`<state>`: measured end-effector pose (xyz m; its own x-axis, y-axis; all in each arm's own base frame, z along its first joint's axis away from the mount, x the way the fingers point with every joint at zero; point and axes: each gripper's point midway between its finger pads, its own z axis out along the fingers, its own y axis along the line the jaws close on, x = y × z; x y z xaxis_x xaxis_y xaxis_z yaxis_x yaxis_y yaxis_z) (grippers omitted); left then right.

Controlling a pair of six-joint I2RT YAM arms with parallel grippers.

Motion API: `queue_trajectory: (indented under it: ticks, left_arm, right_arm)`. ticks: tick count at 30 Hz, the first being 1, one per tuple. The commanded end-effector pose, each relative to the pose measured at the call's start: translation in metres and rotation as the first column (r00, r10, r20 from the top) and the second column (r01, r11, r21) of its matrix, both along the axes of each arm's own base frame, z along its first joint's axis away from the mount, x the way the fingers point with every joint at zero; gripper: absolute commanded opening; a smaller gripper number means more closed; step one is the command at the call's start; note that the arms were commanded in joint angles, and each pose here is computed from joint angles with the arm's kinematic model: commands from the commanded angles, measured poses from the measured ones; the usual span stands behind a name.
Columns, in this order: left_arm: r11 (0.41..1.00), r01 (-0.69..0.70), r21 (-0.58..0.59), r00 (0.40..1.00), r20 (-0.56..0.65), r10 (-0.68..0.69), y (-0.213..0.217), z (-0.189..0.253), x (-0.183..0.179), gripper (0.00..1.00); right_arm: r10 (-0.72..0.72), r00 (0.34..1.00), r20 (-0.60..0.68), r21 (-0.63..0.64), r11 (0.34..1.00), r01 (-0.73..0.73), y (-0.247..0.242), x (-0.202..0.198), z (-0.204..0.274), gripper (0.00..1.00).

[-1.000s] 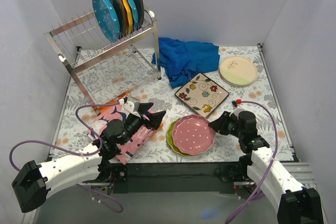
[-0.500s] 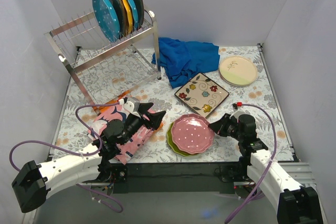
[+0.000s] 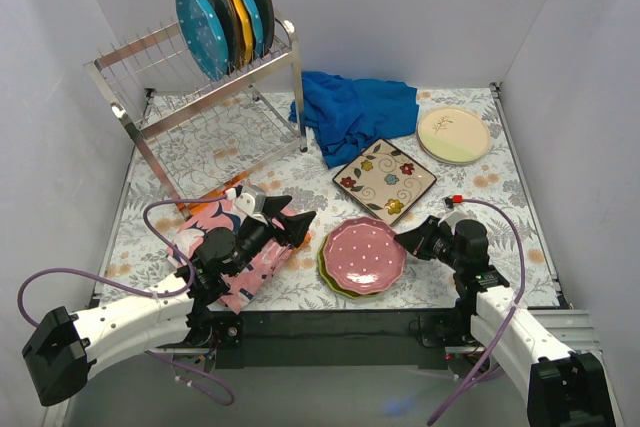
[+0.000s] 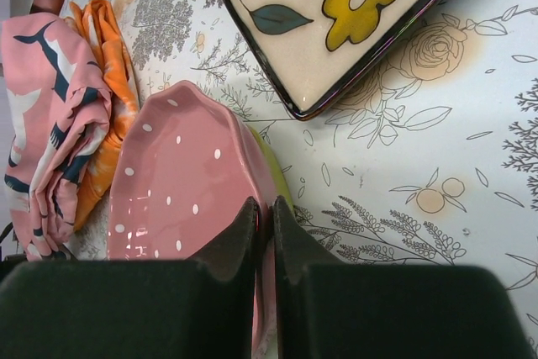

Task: Unload the plates from the dish rack
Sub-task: Place the plate at the center of the board.

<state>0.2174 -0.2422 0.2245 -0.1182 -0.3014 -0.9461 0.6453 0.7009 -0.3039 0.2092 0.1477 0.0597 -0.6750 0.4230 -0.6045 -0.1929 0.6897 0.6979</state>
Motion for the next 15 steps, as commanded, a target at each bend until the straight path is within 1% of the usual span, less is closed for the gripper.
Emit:
queue_trajectory:
  ticks: [1, 10, 14, 15]
  left_arm:
    - [1.000, -0.010, -0.008, 1.000, 0.016, 0.010, 0.001, 0.008, 0.001, 0.73]
    - [1.000, 0.002, -0.016, 1.000, 0.014, -0.002, 0.000, 0.010, -0.001, 0.73]
    - [0.999, 0.025, -0.022, 1.000, 0.011, -0.024, -0.004, 0.010, -0.003, 0.73]
    - [0.999, 0.026, -0.023, 1.000, 0.010, -0.026, -0.004, 0.010, -0.004, 0.73]
  right_arm:
    - [0.061, 0.996, 0.064, 0.064, 0.996, -0.066, 0.012, -0.003, 0.015, 0.01]
    - [0.107, 0.993, 0.058, 0.041, 0.993, -0.109, 0.015, -0.008, 0.004, 0.01]
    - [0.141, 0.988, 0.069, 0.048, 0.988, -0.145, 0.019, -0.009, 0.010, 0.01]
    - [0.147, 0.985, 0.090, 0.050, 0.987, -0.152, 0.020, -0.007, 0.014, 0.01]
